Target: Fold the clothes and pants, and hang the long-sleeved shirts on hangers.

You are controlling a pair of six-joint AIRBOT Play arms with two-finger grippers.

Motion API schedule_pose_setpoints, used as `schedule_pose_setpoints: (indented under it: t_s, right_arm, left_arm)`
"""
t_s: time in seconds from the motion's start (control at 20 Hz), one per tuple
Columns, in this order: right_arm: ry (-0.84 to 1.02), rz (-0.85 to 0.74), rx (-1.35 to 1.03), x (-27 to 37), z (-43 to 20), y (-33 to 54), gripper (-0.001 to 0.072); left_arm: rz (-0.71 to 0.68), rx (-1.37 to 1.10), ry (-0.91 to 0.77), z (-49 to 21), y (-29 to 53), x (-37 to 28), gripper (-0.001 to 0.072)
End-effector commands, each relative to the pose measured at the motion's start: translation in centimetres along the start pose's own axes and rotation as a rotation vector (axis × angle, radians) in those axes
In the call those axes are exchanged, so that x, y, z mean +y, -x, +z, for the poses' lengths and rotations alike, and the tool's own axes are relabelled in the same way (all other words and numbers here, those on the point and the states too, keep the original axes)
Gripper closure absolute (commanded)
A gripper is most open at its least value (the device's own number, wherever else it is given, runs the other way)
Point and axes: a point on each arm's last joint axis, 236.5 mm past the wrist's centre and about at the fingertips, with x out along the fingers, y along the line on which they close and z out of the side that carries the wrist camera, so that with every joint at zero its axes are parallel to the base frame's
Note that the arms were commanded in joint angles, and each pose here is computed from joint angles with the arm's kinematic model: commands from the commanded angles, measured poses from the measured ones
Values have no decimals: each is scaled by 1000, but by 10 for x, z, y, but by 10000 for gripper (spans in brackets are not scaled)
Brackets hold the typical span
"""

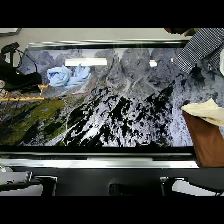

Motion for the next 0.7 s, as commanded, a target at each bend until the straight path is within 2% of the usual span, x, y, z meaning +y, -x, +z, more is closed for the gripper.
schedule_pose_setpoints:
  t_s: [0.0, 0.4, 0.65]
  right_arm:
    - [45, -89, 41, -23, -18, -21, 689]
    - [159, -269, 126, -72, -62, -81, 688]
    - [246, -356, 137, -93, -68, -100, 688]
  left_arm:
    - [0, -1, 0, 0, 0, 0, 692]
    - [0, -1, 0, 0, 0, 0, 692]
    - [0, -1, 1, 0, 0, 0, 692]
